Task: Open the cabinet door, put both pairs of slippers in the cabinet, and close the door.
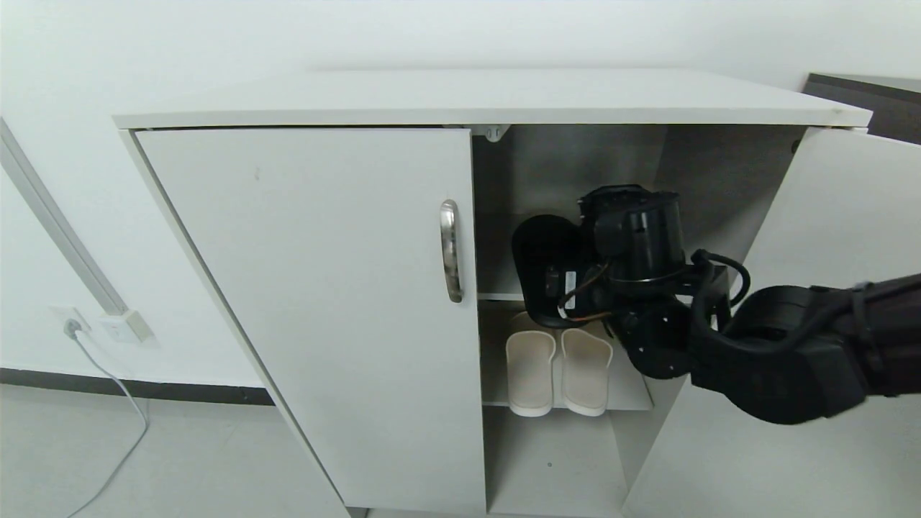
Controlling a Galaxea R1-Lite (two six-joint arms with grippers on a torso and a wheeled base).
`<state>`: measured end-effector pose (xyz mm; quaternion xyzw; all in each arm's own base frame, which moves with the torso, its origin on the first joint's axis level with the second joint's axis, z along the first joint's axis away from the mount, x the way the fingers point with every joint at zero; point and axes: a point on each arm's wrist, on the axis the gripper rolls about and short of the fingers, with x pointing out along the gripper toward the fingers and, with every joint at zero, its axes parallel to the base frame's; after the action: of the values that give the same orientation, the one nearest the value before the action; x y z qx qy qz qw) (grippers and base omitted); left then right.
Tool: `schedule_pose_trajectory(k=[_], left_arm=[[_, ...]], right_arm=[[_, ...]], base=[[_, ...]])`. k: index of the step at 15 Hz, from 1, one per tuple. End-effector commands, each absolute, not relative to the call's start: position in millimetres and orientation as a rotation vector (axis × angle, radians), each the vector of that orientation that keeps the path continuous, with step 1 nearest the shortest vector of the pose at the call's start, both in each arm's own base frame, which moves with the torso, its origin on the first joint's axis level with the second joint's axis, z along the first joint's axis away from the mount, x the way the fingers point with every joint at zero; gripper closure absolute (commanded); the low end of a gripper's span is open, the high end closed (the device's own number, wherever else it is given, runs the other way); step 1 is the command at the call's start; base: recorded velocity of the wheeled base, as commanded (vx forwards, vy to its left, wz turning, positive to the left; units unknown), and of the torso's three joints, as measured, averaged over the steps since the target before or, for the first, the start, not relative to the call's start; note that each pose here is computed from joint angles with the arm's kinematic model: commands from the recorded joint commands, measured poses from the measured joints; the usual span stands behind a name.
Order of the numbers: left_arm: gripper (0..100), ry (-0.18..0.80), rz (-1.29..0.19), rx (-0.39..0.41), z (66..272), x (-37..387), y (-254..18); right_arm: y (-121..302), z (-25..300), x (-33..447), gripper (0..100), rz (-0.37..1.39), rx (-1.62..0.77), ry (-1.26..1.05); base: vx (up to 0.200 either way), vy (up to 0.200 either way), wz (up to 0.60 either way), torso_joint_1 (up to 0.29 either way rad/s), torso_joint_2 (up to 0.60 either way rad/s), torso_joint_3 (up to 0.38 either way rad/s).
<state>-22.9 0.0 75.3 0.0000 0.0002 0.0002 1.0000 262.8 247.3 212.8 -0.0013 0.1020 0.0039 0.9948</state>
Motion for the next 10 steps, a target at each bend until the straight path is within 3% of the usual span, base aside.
schedule_pose_trajectory(k=[1,7,8,10], left_arm=[[100,0.002,0.000,0.002,75,-23,0],[100,0.002,0.000,0.000,75,-23,0],[100,0.002,0.000,0.000,75,-23,0],[100,0.002,0.000,0.002,75,-23,0]], right_arm=[[231,222,214,0,0.079,0.063,0.206],[222,209,176,0,0.166,0.044,0.237],[224,208,173,100,0.170,0.043,0.239],[225,208,171,100,0.179,0.042,0.238]], base=[[0.000,0.000,0.00,0.000,0.00,0.000],[0.000,0.000,0.00,0.000,0.00,0.000],[0.000,0.000,0.00,0.000,0.00,0.000],[0.000,0.000,0.00,0.000,0.00,0.000]])
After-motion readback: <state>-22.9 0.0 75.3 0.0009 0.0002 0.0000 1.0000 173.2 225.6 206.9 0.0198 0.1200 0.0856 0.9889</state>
